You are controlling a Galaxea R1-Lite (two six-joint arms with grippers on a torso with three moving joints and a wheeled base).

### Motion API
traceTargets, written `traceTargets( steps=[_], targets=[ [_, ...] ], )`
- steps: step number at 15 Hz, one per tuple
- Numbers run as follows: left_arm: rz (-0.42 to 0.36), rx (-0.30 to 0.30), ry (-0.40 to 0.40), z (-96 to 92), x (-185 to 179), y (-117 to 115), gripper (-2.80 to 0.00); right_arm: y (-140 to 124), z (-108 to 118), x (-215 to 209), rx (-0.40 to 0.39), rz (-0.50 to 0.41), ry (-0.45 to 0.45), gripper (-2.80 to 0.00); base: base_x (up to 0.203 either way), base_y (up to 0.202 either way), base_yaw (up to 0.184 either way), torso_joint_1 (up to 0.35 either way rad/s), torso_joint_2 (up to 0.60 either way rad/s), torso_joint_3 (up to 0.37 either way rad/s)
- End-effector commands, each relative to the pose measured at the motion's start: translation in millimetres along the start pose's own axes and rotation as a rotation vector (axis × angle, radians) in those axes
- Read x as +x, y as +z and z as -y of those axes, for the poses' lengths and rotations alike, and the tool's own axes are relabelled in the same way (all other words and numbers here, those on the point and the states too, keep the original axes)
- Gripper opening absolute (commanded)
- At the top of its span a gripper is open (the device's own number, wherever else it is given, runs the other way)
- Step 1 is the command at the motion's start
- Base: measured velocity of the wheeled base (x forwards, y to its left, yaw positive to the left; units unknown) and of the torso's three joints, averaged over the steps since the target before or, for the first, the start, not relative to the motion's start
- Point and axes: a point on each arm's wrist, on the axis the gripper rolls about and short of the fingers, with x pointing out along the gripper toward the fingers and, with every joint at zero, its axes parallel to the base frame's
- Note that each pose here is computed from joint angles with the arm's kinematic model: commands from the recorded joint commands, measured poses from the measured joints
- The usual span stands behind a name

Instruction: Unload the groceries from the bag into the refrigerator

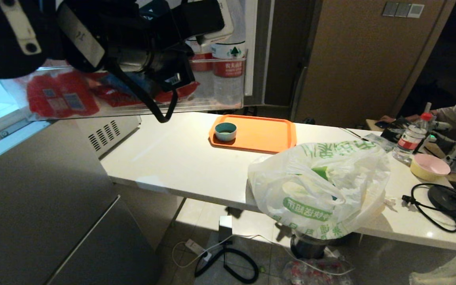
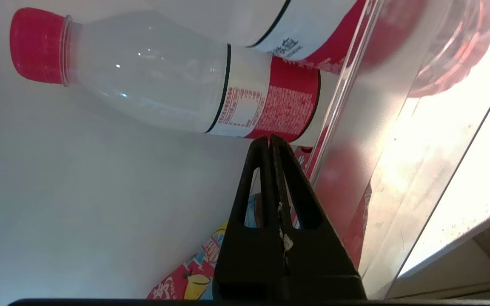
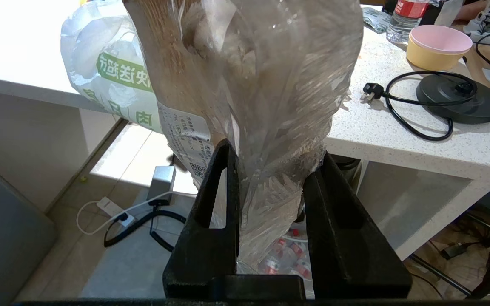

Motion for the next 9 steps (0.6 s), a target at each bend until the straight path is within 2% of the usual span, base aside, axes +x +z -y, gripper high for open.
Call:
traceTargets(
  steps=[1, 2, 9],
  targets=[
    [-0.013, 0.032, -0.009, -2.1, -4.4, -2.5, -2.80, 0.1, 0.0, 0.1, 0.000, 0.000, 0.000, -2.80, 0.000, 0.000, 0.000, 0.000, 0.00, 0.000],
    [-0.026, 0.054, -0.021, -2.2, -5.5, -5.1, -2.80, 0.1, 0.0, 0.1, 0.000, 0.000, 0.000, -2.80, 0.000, 0.000, 0.000, 0.000, 0.00, 0.000],
    [-0.037, 0.104, -0.038, 0.5, -2.7, -6.9, -2.80, 0.1, 0.0, 0.1, 0.000, 0.000, 0.000, -2.80, 0.000, 0.000, 0.000, 0.000, 0.00, 0.000]
  ],
)
